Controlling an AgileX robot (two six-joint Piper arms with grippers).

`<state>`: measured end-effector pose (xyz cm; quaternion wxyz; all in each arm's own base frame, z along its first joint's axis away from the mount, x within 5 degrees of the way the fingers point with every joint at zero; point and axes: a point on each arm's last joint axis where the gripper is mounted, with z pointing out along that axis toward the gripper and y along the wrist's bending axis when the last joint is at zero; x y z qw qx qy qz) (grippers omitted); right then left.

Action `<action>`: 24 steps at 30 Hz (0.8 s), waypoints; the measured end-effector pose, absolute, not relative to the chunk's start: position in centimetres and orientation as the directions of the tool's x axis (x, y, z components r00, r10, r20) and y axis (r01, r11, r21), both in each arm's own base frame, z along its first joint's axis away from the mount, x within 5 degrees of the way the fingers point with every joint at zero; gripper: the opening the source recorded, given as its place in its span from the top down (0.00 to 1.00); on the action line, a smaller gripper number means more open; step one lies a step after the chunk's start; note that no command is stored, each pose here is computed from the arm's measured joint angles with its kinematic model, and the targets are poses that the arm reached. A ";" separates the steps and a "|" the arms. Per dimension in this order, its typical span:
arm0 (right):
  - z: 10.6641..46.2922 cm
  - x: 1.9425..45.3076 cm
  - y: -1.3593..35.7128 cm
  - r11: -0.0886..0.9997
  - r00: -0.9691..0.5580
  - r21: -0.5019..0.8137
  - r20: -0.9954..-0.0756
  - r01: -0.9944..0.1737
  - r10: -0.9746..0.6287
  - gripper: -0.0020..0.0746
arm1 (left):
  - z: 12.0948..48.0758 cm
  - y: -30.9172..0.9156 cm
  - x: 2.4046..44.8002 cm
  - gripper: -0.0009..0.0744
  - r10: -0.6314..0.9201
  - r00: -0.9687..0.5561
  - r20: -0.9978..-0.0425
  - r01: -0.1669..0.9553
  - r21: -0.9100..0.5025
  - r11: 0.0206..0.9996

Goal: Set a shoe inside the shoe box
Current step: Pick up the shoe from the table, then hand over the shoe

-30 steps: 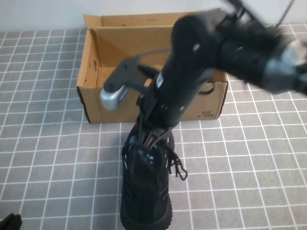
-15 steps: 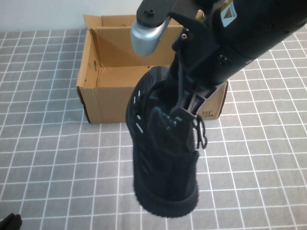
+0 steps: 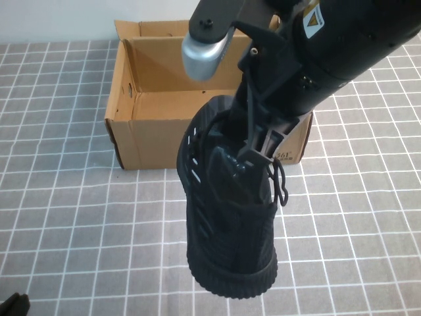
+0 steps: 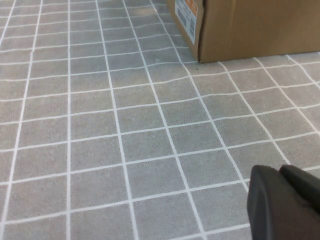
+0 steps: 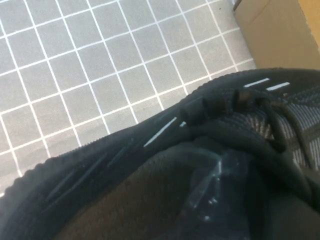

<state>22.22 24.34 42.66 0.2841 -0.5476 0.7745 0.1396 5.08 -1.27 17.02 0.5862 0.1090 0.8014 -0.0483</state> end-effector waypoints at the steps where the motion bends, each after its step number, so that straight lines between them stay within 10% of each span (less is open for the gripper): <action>1: 42.7 22.2 24.3 0.361 -0.239 -0.095 -0.593 -0.928 -0.769 0.98 | 17.0 -1.2 5.1 0.99 0.131 -0.286 -0.949 0.232 0.064 0.970; 6: 42.7 22.3 24.4 0.389 -0.265 -0.080 -0.605 -0.918 -0.751 0.98 | 18.0 -1.1 5.4 0.99 0.151 -0.168 -0.974 0.210 0.114 0.971; 15: 42.9 22.5 24.6 0.442 -0.309 -0.054 -0.639 -0.895 -0.704 0.98 | 20.4 -1.0 5.6 0.99 -0.300 0.005 -0.954 0.187 -0.294 0.937; 24: 43.1 23.0 25.0 0.508 -0.377 -0.003 -0.667 -0.861 -0.643 0.98 | 26.5 -2.1 5.2 0.99 -0.243 -0.295 -0.924 0.220 -0.314 0.924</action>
